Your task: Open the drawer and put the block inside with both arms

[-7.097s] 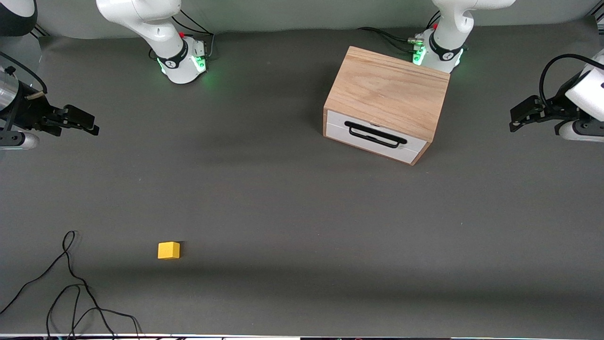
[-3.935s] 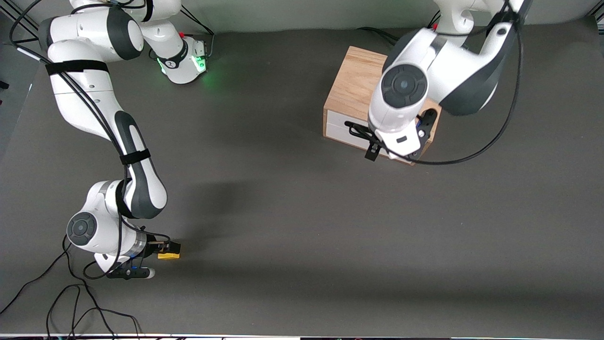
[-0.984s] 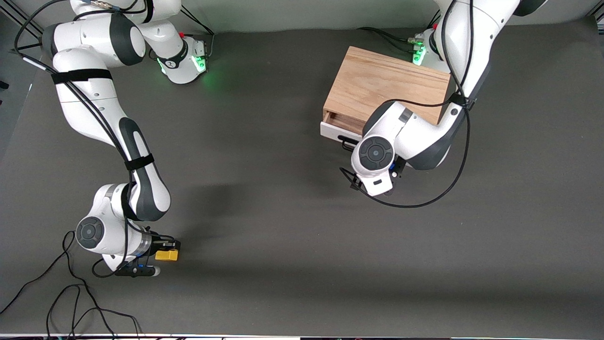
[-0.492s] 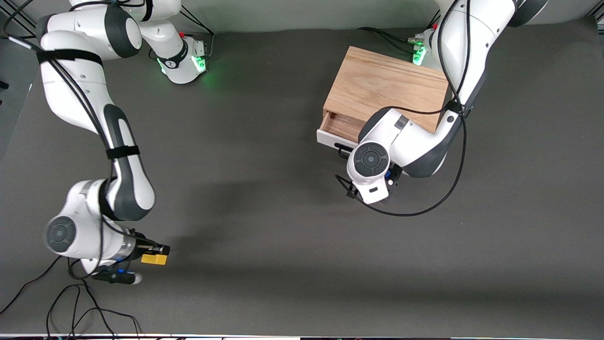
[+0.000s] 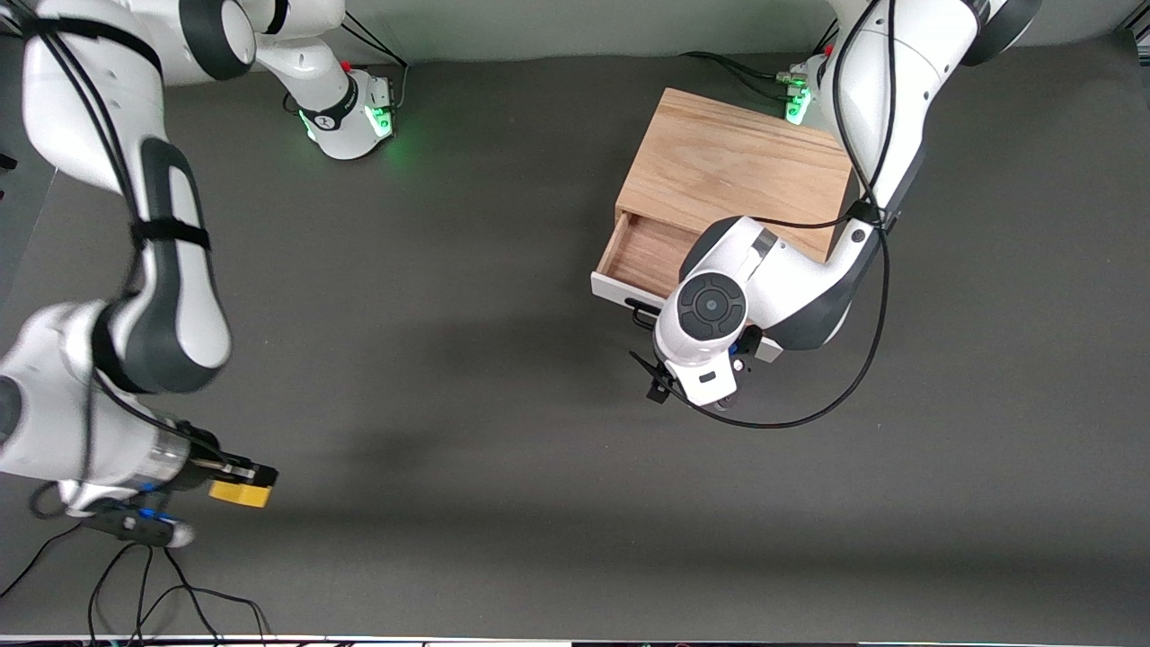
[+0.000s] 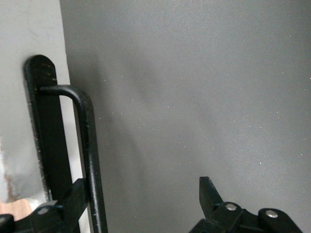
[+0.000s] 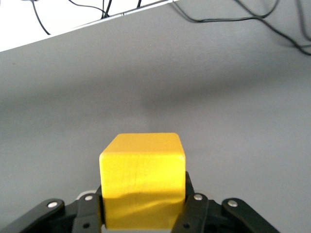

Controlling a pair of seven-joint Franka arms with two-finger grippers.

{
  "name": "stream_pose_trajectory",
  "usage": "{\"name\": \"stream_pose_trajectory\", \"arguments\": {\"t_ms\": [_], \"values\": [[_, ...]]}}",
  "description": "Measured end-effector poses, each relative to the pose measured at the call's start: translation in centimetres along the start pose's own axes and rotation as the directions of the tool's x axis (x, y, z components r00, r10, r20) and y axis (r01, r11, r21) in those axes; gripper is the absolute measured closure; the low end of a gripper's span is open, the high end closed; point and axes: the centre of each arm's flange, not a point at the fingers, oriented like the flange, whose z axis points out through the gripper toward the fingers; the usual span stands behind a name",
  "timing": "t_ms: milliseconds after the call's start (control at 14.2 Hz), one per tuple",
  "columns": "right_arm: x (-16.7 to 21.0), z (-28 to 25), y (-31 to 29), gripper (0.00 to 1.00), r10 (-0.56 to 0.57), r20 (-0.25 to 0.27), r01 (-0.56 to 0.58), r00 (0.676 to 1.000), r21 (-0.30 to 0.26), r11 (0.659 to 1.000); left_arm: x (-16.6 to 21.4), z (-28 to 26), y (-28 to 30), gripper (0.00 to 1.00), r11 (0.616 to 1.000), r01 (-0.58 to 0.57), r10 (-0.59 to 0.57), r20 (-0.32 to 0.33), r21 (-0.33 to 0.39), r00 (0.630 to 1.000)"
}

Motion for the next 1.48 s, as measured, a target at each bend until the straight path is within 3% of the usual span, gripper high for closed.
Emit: {"name": "stream_pose_trajectory", "arguments": {"t_ms": [281, 632, 914, 1124, 1265, 1476], "values": [[-1.7, -6.4, 0.4, 0.45, 0.027, -0.012, -0.027, 1.0, 0.007, 1.0, 0.0, 0.0, 0.0, 0.0, 1.0, -0.001, 0.001, 0.0, -0.004, 1.0], [-2.2, -6.6, -0.6, 0.45, 0.063, -0.011, -0.063, 0.998, 0.002, 0.998, 0.0, -0.3, 0.9, 0.0, 0.997, -0.001, 0.002, 0.009, -0.074, 1.0], [-2.6, -7.4, -0.8, 0.45, 0.078, -0.012, -0.078, 0.997, -0.014, 0.997, 0.2, -2.3, 2.1, 0.0, 0.985, 0.005, -0.001, 0.024, -0.173, 1.0], [-4.0, -7.5, -4.3, 0.45, 0.103, -0.006, -0.103, 0.995, -0.012, 0.995, 0.6, -4.7, 2.8, 0.0, 0.976, 0.014, -0.008, 0.027, -0.218, 1.0], [-5.0, -7.7, -6.3, 0.45, 0.101, 0.003, -0.101, 0.995, -0.012, 0.995, 2.4, -8.1, 2.8, 0.0, 0.97, 0.034, -0.032, 0.013, -0.242, 0.999], [-6.9, -9.3, -8.5, 0.45, 0.108, 0.022, -0.108, 0.994, 0.007, 0.994, 7.8, -15.6, 0.2, 0.0, 0.978, -0.002, -0.005, -0.033, -0.21, 0.999]]}}
